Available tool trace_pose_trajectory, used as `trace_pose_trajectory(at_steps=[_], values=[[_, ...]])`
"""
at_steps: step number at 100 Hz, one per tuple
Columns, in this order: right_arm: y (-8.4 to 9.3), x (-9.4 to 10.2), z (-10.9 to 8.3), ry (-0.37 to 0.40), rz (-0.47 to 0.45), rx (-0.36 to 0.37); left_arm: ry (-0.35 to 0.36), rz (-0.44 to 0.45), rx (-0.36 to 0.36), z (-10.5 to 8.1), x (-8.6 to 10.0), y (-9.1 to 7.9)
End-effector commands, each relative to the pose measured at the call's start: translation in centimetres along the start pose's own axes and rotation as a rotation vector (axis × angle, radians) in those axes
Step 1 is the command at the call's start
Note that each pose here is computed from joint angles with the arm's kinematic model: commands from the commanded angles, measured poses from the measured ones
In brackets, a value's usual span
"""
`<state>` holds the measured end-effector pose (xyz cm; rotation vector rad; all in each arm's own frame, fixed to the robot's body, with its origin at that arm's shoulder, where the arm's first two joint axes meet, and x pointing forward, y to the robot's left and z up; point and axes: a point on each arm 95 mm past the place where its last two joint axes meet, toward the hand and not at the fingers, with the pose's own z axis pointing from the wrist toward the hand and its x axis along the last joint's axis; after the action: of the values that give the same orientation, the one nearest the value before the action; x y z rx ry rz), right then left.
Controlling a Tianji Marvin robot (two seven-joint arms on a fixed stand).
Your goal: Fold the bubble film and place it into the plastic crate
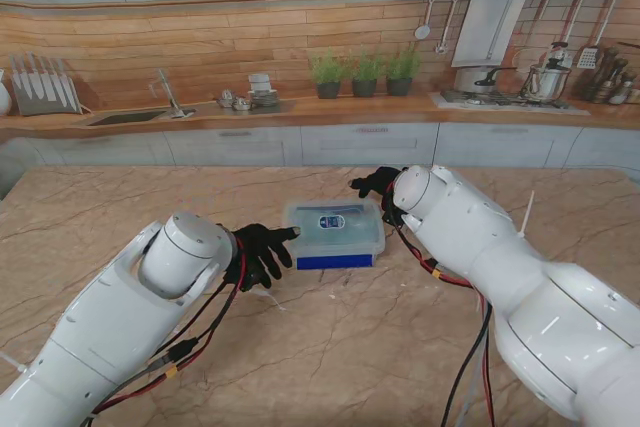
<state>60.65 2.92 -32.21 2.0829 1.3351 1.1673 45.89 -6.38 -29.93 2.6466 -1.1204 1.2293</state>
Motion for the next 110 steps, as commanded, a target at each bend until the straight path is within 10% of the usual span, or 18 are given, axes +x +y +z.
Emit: trace_pose_trajectory(at_steps=[1, 34, 110], values=[[0.2, 0.2, -0.2, 0.019, -0.01, 0.002, 0.002, -0.007, -0.01, 0.3, 0.0, 0.5], [-1.0, -0.9, -1.6, 0.031, -0.041, 0.066, -0.019, -0.021, -0.094, 1.2, 0.1, 1.4], [-5.7, -3.2, -7.9, 0.026, -0.046, 0.18, -0.098, 0.155, 0.084, 2.6, 1.0, -0.1]])
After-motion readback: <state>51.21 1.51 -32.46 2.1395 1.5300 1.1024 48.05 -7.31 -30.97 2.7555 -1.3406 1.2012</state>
